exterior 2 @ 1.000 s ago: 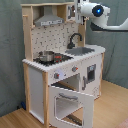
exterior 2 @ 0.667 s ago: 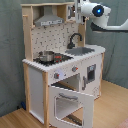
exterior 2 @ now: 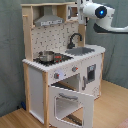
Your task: Play with the kitchen
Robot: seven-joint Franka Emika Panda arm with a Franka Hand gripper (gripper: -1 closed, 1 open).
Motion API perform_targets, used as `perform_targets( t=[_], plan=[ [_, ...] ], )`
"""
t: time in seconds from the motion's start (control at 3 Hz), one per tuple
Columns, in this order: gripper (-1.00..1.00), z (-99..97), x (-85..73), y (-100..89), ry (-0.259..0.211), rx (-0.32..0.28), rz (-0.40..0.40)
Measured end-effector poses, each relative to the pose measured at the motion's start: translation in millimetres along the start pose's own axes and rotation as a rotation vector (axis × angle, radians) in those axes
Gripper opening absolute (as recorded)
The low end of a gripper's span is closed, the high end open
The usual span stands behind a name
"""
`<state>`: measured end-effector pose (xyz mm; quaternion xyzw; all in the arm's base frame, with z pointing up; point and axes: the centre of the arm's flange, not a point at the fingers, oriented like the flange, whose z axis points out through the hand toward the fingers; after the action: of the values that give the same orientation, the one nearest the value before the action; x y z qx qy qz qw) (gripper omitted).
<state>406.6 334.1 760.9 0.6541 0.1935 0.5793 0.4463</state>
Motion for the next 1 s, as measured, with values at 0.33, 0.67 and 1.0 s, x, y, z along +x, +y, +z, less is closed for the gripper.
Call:
perform_targets(
  t=[0.33, 0.67, 1.0],
  plan=[
    [1.0, -25.7, -6.5, 1.7, -0.009, -0.029, -0.014],
    [1.0, -53.7, -14.2, 0.7, -0.008, -0.054, -0.031],
    [1.0, -84.9, -19.6, -4.9, 0.0, -0.079, -0.052]
  ],
)
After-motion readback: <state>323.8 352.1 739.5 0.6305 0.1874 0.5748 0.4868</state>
